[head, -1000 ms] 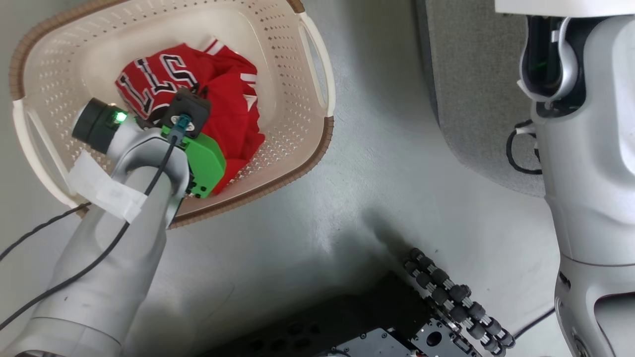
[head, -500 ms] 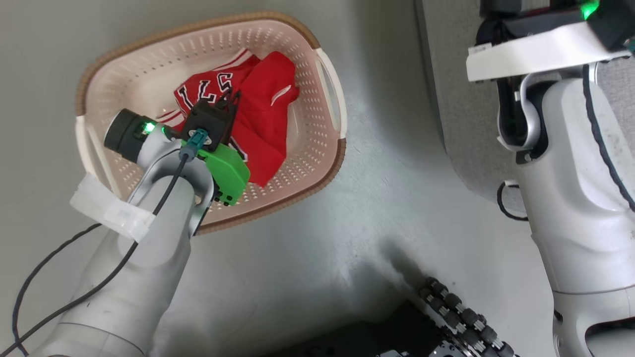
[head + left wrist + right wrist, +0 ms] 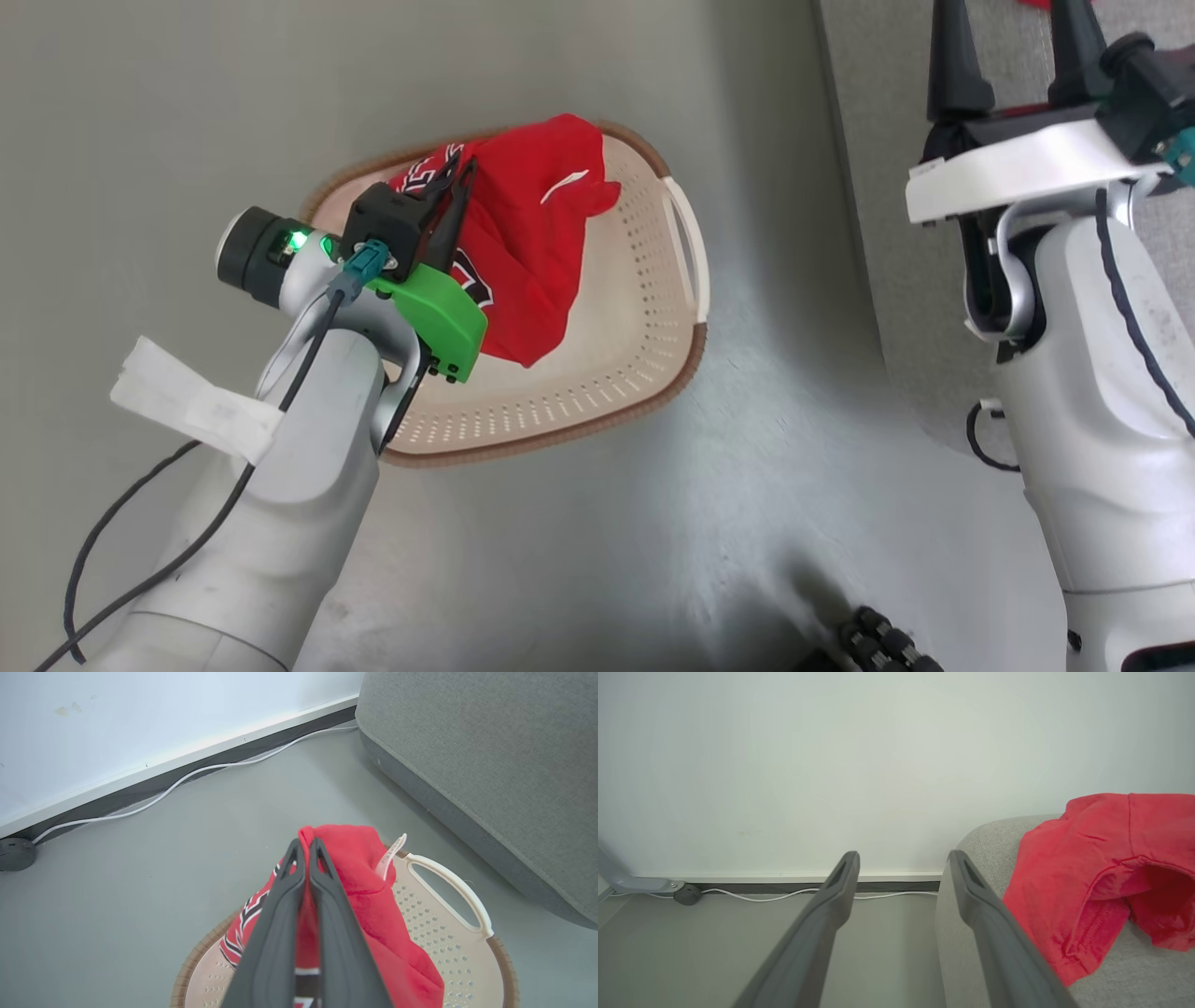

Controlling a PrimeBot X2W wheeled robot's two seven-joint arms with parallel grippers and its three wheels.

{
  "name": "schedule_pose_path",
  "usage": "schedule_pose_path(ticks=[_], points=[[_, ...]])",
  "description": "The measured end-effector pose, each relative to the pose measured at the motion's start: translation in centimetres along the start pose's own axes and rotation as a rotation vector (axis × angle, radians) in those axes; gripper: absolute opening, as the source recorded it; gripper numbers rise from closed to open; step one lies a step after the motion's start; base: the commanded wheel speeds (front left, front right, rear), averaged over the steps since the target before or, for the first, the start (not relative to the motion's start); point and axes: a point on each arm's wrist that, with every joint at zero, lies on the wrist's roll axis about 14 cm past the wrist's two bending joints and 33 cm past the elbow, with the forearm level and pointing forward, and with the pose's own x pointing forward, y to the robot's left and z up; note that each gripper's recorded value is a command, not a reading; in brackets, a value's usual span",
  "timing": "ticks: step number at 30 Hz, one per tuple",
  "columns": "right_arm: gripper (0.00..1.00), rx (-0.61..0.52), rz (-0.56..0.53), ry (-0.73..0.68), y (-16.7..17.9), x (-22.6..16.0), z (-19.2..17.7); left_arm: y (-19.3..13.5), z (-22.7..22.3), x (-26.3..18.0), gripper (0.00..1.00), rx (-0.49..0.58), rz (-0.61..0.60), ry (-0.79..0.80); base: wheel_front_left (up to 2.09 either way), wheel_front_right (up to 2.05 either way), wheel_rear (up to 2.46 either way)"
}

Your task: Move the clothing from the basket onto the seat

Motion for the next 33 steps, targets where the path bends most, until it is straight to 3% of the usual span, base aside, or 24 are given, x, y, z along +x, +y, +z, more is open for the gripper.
schedule_pose_path(ticks=[19, 33], points=[[1.00, 0.054, 0.140, -0.016, 5.1, -4.5, 3.5, 0.8, 10.1, -6.6, 0.00, 0.080, 0.118, -0.181, 0.00, 0.00, 0.00], [1.00, 0.043, 0.417, 0.022, 13.1, -11.3, 4.2, -1.8, 15.7, -11.6, 0.00, 0.161, 0.145, -0.301, 0.00, 0.00, 0.00]])
